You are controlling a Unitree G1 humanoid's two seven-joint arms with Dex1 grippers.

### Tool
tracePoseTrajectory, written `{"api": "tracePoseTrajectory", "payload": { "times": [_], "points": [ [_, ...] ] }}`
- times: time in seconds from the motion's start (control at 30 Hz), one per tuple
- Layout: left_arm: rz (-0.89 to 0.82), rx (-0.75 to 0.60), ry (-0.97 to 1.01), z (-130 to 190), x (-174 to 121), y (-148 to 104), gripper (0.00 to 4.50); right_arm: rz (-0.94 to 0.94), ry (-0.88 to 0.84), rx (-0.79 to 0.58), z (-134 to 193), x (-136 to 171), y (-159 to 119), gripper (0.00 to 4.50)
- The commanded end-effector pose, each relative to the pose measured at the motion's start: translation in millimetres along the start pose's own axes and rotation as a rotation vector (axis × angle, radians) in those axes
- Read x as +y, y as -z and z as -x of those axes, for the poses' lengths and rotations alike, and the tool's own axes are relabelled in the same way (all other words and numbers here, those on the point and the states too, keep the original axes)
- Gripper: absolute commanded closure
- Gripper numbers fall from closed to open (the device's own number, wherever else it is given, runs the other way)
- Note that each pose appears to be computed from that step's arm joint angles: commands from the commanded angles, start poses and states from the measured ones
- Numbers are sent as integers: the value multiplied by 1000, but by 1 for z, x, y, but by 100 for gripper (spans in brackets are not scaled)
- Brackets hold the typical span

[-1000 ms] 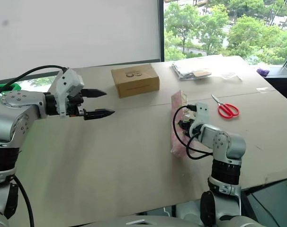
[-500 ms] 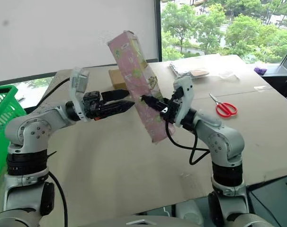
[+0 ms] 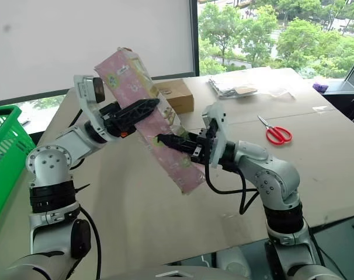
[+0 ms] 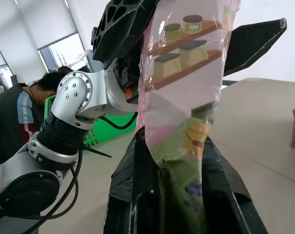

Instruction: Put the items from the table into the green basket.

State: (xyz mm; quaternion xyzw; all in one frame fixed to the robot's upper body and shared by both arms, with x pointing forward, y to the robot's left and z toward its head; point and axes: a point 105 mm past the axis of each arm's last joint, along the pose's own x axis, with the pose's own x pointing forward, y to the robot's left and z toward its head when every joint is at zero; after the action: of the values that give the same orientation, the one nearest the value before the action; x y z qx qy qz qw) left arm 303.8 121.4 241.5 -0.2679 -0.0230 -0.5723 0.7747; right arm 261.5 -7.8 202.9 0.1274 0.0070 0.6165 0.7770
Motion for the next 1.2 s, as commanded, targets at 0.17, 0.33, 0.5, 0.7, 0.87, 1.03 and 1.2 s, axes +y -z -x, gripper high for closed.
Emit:
{"api": "tracePoseTrajectory", "payload": {
  "times": [0.17,0.33,0.5,0.7,0.87,1.03,1.2],
  "points": [
    [-14,-44,62,-3,-15,-6,136,2,-110,-3,-6,17,-8,48],
    [-19,-67,41,2,-15,-6,369,-7,-107,18,-4,14,-4,0],
    [-115,-93,-102,9,2,-18,434,-26,-65,54,2,3,-2,0],
    [-530,-37,-399,33,3,-98,434,90,71,179,53,-31,-5,0],
    [-1044,173,-1022,92,11,-199,434,166,-3,183,58,-25,-27,0],
    [-1472,520,-1432,145,-20,-259,434,207,-102,104,43,-12,-53,0],
    [-1421,841,-1621,208,-2,-252,434,224,-166,25,33,-1,-69,0]
  ]
}}
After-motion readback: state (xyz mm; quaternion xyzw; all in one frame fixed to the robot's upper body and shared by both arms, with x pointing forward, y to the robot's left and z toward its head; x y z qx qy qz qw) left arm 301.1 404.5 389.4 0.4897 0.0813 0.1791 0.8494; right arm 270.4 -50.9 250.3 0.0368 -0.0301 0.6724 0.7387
